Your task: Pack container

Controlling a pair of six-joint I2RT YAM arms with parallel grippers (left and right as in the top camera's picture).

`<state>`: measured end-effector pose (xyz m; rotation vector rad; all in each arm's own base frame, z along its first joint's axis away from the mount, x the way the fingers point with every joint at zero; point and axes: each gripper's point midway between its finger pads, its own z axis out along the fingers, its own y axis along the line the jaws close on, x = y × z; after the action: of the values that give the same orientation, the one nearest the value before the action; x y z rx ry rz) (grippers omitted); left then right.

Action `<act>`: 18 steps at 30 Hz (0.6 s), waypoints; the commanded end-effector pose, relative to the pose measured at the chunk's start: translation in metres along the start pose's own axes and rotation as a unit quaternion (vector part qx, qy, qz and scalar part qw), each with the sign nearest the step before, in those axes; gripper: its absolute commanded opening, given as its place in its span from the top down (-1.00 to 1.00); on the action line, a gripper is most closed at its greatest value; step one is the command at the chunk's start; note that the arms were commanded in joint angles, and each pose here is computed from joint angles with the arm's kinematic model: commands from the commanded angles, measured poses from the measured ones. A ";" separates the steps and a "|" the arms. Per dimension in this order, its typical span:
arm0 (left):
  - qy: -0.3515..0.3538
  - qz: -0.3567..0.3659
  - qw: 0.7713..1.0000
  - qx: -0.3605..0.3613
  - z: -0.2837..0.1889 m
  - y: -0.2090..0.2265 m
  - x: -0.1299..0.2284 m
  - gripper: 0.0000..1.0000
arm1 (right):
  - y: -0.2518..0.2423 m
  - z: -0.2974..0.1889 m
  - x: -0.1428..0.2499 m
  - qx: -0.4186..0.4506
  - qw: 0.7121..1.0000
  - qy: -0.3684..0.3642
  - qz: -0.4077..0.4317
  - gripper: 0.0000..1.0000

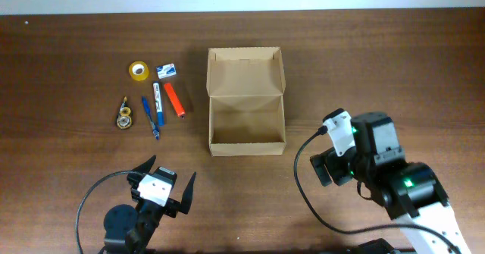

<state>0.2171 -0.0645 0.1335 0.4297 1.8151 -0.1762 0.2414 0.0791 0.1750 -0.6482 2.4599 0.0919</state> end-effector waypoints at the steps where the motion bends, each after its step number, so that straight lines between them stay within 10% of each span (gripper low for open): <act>1: -0.002 0.008 1.000 -0.007 0.000 0.003 0.001 -0.99 | 0.012 -0.012 -0.007 -0.033 0.999 -0.035 -0.004 -0.99; 18: -0.002 0.008 1.000 -0.007 0.000 0.003 0.001 -0.99 | 0.051 -0.038 -0.031 -0.069 0.976 -0.194 -0.070 -0.98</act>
<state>0.2171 -0.0645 0.1336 0.4293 1.8148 -0.1764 0.2216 0.1268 0.2320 -0.7559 2.0482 0.3187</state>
